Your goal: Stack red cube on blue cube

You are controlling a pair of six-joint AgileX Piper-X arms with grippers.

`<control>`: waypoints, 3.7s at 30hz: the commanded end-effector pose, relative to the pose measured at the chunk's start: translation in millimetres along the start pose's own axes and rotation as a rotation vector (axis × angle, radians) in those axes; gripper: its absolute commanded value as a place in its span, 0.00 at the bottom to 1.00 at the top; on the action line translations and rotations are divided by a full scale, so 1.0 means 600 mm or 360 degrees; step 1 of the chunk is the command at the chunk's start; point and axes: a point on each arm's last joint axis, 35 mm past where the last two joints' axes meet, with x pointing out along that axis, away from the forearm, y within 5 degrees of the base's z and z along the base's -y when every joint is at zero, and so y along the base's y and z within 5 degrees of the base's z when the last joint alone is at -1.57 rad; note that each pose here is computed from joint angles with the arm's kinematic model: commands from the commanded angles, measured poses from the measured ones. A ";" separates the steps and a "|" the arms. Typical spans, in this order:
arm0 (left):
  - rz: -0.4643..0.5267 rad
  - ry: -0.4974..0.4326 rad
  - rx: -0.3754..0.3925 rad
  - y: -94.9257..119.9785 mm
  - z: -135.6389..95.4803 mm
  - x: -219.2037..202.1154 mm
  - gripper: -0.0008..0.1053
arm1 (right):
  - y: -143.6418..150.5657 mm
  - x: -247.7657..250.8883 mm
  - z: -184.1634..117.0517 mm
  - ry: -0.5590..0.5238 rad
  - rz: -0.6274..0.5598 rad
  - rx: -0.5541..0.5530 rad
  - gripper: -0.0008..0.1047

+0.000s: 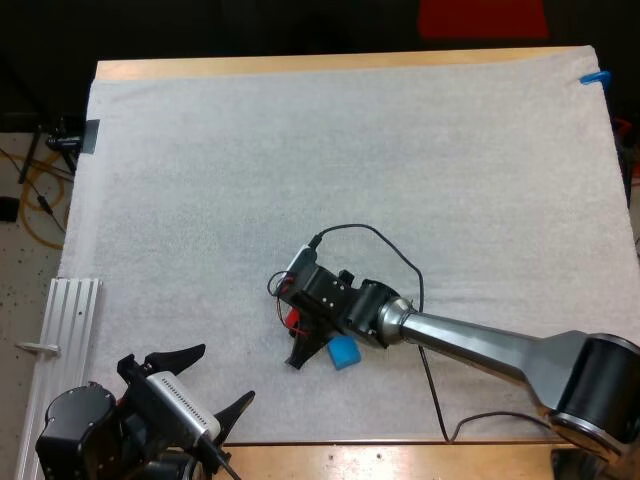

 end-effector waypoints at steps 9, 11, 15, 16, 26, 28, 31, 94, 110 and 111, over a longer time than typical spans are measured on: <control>-0.0025 -0.0001 0.0020 -0.002 0.002 -0.002 0.73 | -0.015 -0.147 0.038 -0.0149 -0.0131 0.0035 0.17; -0.0025 -0.0001 0.0020 -0.002 0.002 -0.002 0.73 | -0.014 -0.160 0.035 -0.0147 -0.0128 0.0060 0.17; -0.0025 -0.0001 0.0020 -0.002 0.002 -0.002 0.73 | -0.008 -0.171 0.017 -0.0125 -0.0118 0.0130 0.17; -0.0025 -0.0001 0.0020 -0.002 0.002 -0.002 0.73 | -0.004 -0.170 0.007 -0.0109 -0.0112 0.0163 0.17; -0.0025 -0.0001 0.0020 -0.002 0.002 -0.002 0.73 | 0.018 -0.138 -0.058 0.0005 -0.0112 0.0210 0.17; -0.0025 -0.0001 0.0020 -0.002 0.002 -0.002 0.73 | 0.021 -0.135 -0.062 -0.0001 -0.0099 0.0214 0.17; -0.0025 -0.0001 0.0020 -0.002 0.002 -0.002 0.73 | 0.022 -0.132 -0.062 -0.0010 -0.0056 0.0204 0.17; 0.0220 -0.0182 -0.0027 0.018 0.039 0.007 0.73 | -0.187 -0.315 -0.123 -0.0429 -0.0597 0.0619 0.67; 0.0666 -0.0302 -0.0142 0.090 0.117 0.076 0.73 | -0.241 -0.538 -0.340 -0.0330 -0.1194 0.1085 0.67; 0.0692 -0.0314 -0.0143 0.091 0.118 0.075 0.73 | -0.228 -0.550 -0.347 -0.0313 -0.1221 0.1087 0.67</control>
